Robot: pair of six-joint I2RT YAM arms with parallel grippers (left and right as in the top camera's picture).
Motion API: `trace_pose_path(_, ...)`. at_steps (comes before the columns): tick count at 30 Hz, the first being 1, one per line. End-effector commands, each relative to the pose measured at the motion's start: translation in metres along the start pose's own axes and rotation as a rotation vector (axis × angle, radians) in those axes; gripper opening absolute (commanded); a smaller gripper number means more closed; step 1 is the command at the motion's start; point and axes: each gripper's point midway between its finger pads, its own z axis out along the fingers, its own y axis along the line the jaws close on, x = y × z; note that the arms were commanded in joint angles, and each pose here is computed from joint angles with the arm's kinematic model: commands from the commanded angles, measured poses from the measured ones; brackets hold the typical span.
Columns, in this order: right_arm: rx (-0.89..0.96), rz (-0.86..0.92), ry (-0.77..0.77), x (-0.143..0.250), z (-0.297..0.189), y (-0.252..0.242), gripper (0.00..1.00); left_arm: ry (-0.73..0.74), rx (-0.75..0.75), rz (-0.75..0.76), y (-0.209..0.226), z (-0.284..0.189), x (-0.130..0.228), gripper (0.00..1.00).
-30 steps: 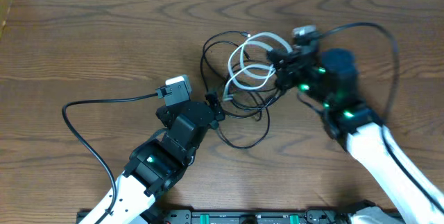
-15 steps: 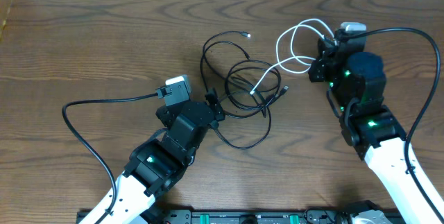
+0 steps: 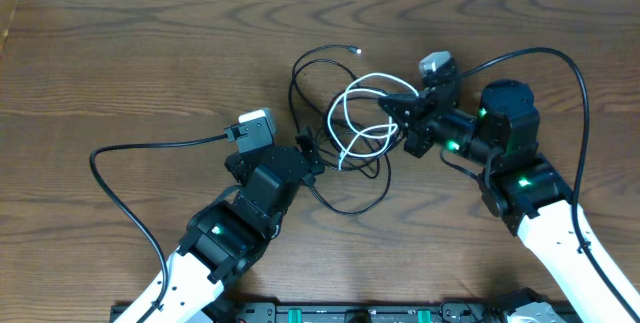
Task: Untangle cables
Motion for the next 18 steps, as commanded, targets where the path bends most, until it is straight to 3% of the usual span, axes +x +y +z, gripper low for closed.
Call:
trace_pose_path(1,-0.051,0.043,-0.042,-0.014,-0.004,0.011,0.01,-0.011,-0.015,0.017,0.002,0.000,-0.003,0.97)
trace_pose_path(7,0.057,0.027,-0.212,-0.057,-0.030,-0.010,0.01,-0.010,-0.015,0.017,0.002,0.000,-0.003,0.97)
trace_pose_path(12,-0.023,0.223,-0.410,-0.108,-0.068,-0.002,0.01,-0.011,-0.015,0.017,0.002,0.000,-0.003,0.97)
trace_pose_path(15,-0.018,0.272,-0.361,-0.097,-0.063,-0.005,0.01,-0.011,-0.015,0.017,0.002,0.000,-0.003,0.97)
trace_pose_path(18,0.095,0.306,-0.192,-0.049,-0.044,-0.024,0.01,-0.011,-0.015,0.017,0.002,0.000,-0.003,0.97)
